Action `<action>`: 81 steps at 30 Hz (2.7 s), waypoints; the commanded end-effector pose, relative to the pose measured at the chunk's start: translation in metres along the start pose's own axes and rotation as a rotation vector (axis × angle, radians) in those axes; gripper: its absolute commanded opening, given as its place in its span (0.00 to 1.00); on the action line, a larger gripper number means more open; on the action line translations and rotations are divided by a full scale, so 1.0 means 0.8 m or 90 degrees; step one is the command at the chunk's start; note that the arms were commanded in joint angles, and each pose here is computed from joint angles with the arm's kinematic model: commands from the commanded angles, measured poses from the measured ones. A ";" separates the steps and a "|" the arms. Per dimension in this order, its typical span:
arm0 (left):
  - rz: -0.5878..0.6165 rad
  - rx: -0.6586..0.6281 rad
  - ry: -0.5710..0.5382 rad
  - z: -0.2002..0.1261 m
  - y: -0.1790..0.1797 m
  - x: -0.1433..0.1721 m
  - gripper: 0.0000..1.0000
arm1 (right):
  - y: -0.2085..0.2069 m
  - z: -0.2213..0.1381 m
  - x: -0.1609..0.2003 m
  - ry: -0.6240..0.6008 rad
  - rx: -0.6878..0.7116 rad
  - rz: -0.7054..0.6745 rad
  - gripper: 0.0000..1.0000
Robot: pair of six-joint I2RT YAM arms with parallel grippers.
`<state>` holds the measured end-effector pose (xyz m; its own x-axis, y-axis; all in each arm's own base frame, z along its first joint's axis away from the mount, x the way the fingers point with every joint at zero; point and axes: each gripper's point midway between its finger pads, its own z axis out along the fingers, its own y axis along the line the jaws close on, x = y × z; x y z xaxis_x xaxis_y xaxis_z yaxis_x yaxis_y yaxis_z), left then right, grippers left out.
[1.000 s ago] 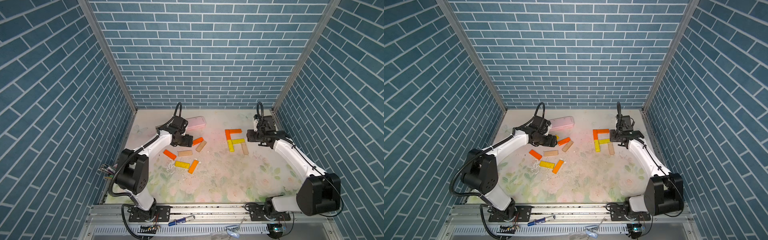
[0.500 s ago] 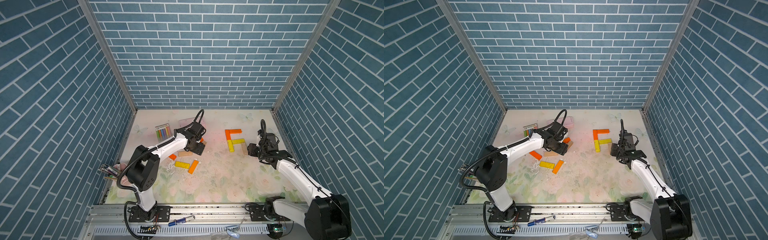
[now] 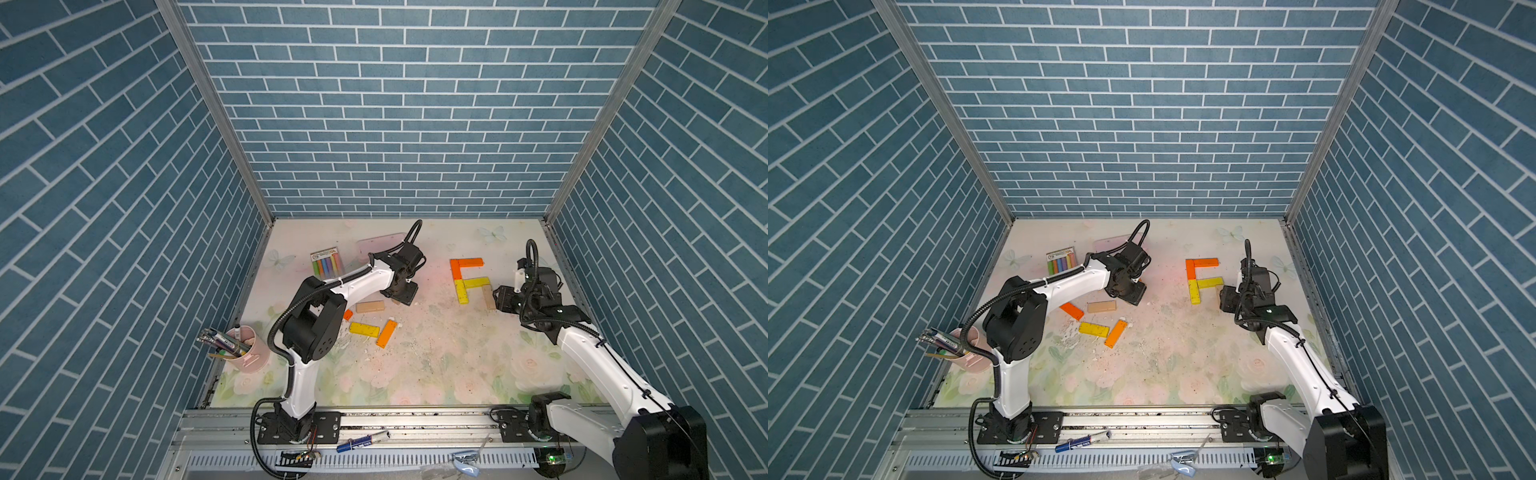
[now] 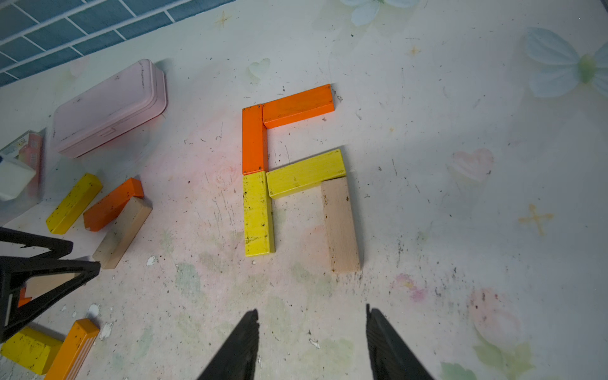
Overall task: Assemble the number 6 with building blocks
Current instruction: Pick up the building block from the center of the board, then place the building block at the center of the board.
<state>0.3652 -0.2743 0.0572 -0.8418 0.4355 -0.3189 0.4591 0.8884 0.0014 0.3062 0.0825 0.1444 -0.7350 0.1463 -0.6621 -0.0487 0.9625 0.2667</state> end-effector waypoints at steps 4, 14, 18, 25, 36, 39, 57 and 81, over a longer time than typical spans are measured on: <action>-0.002 -0.036 0.025 0.018 0.006 -0.005 0.59 | 0.000 -0.008 0.003 0.003 -0.002 0.014 0.54; 0.001 -0.044 0.049 0.050 0.008 -0.001 0.56 | 0.000 -0.013 -0.001 0.003 0.004 0.014 0.54; 0.002 -0.029 0.057 0.059 0.003 0.003 0.44 | -0.001 -0.018 -0.005 -0.001 0.012 0.011 0.54; 0.019 -0.008 0.003 0.029 -0.003 -0.004 0.21 | -0.004 -0.052 -0.045 -0.065 0.044 0.042 0.52; 0.194 0.131 -0.104 -0.047 -0.112 0.029 0.18 | -0.021 -0.140 -0.127 -0.228 0.122 0.124 0.50; 0.256 0.146 -0.103 -0.050 -0.152 0.041 0.20 | -0.023 -0.153 -0.134 -0.237 0.136 0.129 0.49; 0.368 0.170 -0.004 0.037 -0.263 0.044 0.24 | -0.038 -0.195 -0.124 -0.257 0.177 0.125 0.49; 0.114 0.160 -0.137 -0.193 -0.068 0.020 0.90 | 0.028 -0.127 -0.107 -0.086 0.046 -0.016 0.75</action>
<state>0.2915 -0.3240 0.2088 -0.5986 0.5294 -0.6012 0.7192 0.6856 -0.1124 0.2998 0.0492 0.3147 -0.5444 0.1796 -0.8194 0.0410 0.9813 0.1879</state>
